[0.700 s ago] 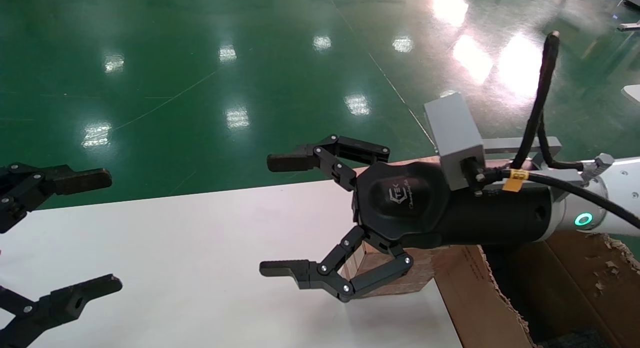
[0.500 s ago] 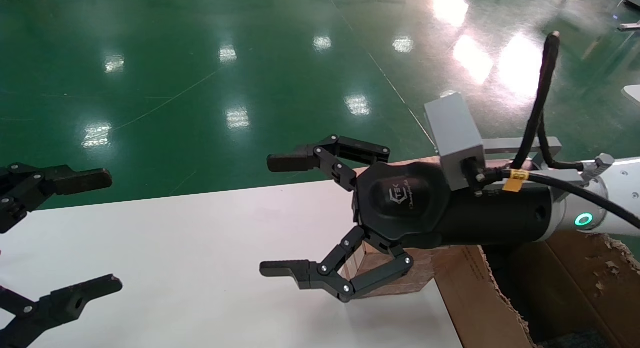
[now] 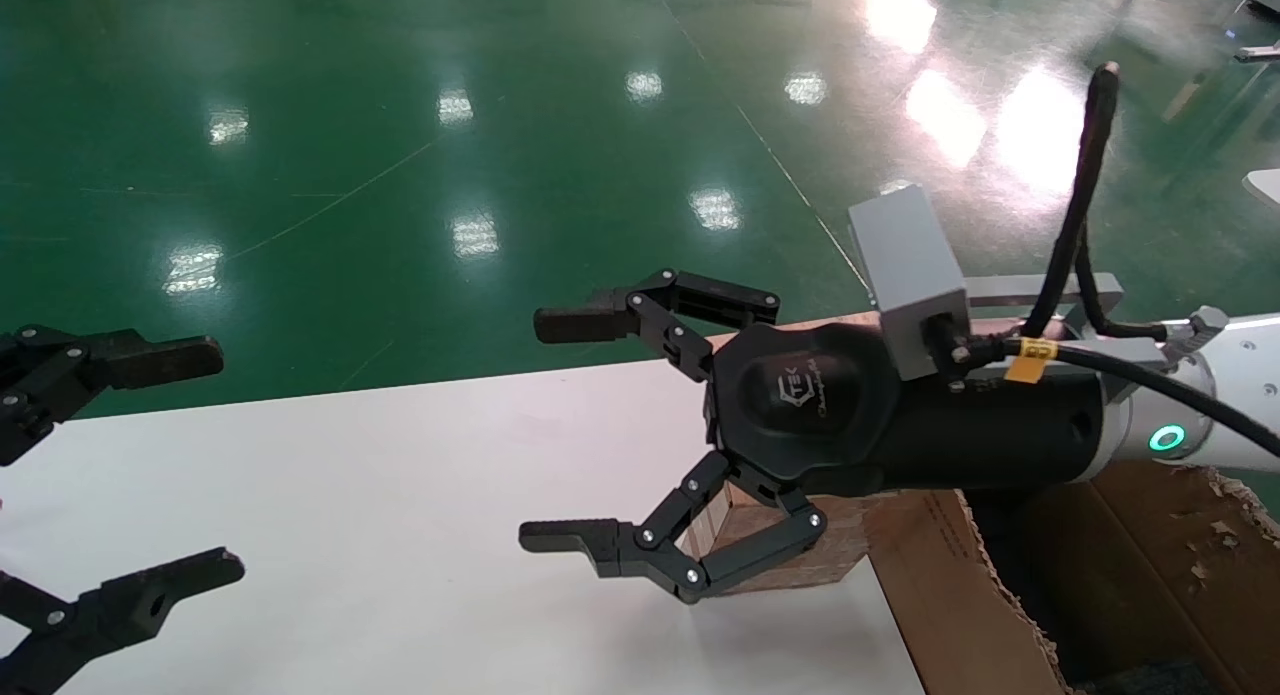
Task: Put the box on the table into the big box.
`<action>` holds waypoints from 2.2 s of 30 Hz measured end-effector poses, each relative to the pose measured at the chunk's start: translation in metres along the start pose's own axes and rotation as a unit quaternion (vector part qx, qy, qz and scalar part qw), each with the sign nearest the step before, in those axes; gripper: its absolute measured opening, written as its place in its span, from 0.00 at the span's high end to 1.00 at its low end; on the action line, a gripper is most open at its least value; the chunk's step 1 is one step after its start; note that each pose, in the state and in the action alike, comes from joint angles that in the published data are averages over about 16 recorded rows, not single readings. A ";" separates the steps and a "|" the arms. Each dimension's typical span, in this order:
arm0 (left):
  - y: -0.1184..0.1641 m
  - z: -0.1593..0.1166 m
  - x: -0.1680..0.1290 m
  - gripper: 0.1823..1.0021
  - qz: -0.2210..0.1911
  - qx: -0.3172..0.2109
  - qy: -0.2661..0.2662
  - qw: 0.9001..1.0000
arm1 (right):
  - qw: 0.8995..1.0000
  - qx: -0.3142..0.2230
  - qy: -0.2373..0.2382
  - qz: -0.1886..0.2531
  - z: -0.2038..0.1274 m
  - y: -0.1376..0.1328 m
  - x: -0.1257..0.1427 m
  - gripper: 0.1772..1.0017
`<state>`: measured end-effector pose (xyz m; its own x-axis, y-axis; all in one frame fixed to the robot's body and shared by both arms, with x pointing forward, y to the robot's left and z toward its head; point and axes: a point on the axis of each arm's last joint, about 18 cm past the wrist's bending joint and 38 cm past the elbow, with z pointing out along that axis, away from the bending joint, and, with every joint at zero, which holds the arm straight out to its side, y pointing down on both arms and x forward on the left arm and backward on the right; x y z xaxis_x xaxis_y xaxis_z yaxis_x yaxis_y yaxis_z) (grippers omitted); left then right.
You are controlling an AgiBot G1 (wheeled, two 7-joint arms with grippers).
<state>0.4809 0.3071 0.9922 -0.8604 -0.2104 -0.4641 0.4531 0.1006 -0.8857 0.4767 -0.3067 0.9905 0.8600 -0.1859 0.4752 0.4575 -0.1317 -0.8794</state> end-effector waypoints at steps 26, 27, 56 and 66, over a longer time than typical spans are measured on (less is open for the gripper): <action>0.000 0.000 0.000 0.23 0.000 0.000 0.000 1.000 | 0.983 -0.172 0.053 0.019 -0.079 0.062 0.017 0.00; 0.000 0.000 0.000 0.25 0.000 0.000 0.000 1.000 | 0.982 -0.179 0.059 0.018 -0.083 0.064 0.020 0.00; 0.000 0.000 0.000 0.93 0.000 0.000 0.000 1.000 | 0.961 -0.253 0.104 0.039 -0.123 0.111 0.046 0.00; 0.000 0.000 0.000 0.98 0.000 0.000 0.000 1.000 | 0.956 -0.270 0.103 0.043 -0.128 0.122 0.046 0.00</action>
<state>0.4809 0.3071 0.9922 -0.8605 -0.2103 -0.4641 0.4531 0.1006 -0.8857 0.5433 -0.4562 0.9092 0.8013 -0.3988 0.4459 0.1558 -0.5805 -0.7992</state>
